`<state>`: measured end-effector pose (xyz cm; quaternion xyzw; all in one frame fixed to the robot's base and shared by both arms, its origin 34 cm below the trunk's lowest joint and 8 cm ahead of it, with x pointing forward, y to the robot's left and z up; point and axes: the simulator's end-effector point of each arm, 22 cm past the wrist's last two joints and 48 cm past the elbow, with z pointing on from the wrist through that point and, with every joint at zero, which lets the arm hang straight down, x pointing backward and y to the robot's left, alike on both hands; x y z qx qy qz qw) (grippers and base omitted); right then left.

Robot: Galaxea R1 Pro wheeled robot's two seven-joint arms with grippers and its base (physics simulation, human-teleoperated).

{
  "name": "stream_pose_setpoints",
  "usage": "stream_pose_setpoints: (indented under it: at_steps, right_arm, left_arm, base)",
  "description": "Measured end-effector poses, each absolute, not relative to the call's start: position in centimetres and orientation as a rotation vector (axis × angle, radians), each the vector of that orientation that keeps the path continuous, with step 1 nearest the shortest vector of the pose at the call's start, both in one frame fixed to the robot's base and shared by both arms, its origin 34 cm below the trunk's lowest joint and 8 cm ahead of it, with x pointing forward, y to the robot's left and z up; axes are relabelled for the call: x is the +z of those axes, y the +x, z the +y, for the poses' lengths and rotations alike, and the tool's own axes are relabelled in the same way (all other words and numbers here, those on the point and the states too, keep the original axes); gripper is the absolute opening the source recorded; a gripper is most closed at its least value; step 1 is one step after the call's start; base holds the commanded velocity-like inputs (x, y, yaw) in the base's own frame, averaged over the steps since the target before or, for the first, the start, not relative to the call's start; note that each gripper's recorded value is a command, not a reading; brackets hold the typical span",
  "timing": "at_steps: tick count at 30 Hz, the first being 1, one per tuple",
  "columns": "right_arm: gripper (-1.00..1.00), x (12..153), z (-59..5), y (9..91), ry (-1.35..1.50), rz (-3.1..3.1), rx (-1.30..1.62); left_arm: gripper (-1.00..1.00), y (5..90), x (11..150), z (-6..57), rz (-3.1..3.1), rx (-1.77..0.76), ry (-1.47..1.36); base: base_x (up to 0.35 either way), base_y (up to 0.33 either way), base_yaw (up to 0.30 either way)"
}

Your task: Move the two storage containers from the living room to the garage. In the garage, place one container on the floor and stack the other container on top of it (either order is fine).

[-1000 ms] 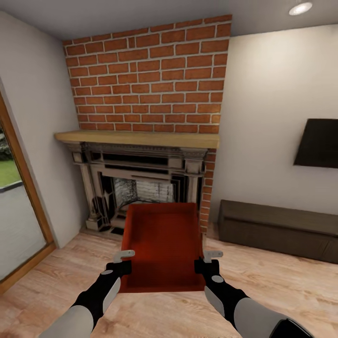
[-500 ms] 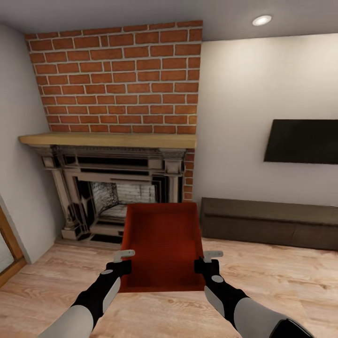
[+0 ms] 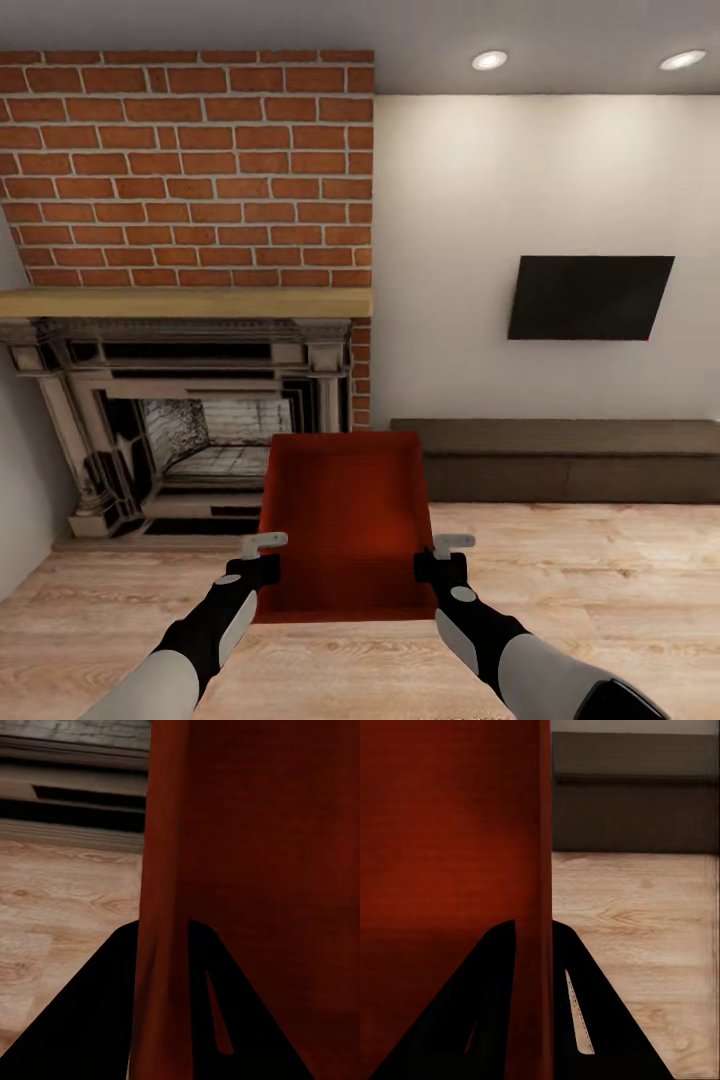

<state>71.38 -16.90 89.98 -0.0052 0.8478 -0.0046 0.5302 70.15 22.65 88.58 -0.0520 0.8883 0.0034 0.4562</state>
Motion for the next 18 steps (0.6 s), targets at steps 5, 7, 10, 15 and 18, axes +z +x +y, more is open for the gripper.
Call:
stream_pose_setpoints:
  at_steps: [5,7,10,15,18]
  right_arm:
    - [-1.00,90.10,-16.89,71.39,-0.012,2.022,-0.011]
    - [-1.00,90.15,-16.89,71.39,-0.012,2.022,-0.011]
    - [-1.00,90.00,-16.91,71.26,-0.009,2.025,-0.008]
    - [-1.00,90.82,-16.75,71.67,-0.018,2.003,-0.015]
    - [-1.00,90.81,-16.79,71.63,-0.016,2.004,-0.014]
  left_arm:
    - [-1.00,70.17,88.71,22.67,2.189,0.009,-0.128]
    - [-1.00,70.17,88.77,22.67,2.188,0.009,-0.128]
    - [-1.00,70.11,88.77,22.65,2.192,0.012,-0.124]
    - [-1.00,70.42,89.24,22.80,2.170,0.005,-0.131]
    - [-1.00,70.40,89.28,22.76,2.171,0.005,-0.130]
  base:
    - [0.004,0.000,-0.287]
    - [0.055,0.000,-0.287]
    - [0.136,0.000,-0.118]
    - [0.191,0.000,-0.099]
    - [0.198,0.000,-0.242]
